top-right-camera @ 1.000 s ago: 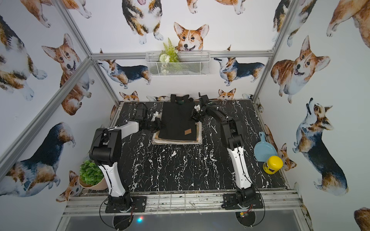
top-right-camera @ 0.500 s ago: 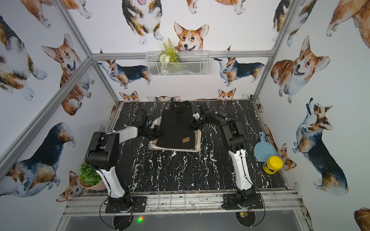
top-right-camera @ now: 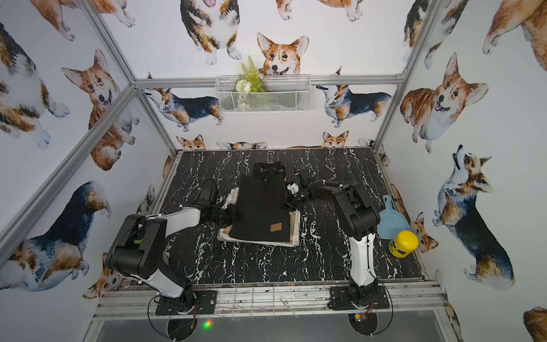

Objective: Put away the canvas bag
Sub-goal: Move the canvas bag to the center of the board.

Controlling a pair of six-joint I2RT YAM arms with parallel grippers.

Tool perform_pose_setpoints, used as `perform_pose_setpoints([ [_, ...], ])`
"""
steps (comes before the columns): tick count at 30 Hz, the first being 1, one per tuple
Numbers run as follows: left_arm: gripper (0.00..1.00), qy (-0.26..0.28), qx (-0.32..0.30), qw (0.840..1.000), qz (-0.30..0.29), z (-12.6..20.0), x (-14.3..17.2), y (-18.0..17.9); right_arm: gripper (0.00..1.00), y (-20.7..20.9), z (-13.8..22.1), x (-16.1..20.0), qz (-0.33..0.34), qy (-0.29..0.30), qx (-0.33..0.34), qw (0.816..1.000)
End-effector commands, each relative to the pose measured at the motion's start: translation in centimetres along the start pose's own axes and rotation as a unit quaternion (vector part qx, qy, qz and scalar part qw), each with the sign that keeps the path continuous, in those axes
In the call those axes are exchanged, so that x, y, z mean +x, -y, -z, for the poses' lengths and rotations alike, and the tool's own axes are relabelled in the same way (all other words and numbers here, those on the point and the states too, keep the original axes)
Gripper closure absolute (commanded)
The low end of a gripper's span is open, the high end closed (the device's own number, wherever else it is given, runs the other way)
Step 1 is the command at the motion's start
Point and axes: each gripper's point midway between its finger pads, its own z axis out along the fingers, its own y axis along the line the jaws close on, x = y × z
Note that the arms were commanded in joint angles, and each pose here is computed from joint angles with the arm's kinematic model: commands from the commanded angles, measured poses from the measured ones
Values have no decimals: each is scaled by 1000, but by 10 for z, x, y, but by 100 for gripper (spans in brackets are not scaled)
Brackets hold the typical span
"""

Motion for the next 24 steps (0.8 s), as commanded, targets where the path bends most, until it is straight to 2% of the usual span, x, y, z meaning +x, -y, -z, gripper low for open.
perform_pose_setpoints([
  [1,100,34,-119,992,18,9,17,-41,100,55,19,18,-45,19,125,991],
  [6,100,34,-128,991,-16,11,62,-26,100,68,33,52,-45,7,147,988],
  [13,100,53,-131,990,-27,27,96,-29,100,81,35,89,-45,1,158,986],
  [20,100,92,-137,984,-64,59,86,-15,100,59,43,99,-35,18,141,989],
  [24,100,84,-153,982,-72,58,79,-17,99,44,48,100,-29,31,136,990],
])
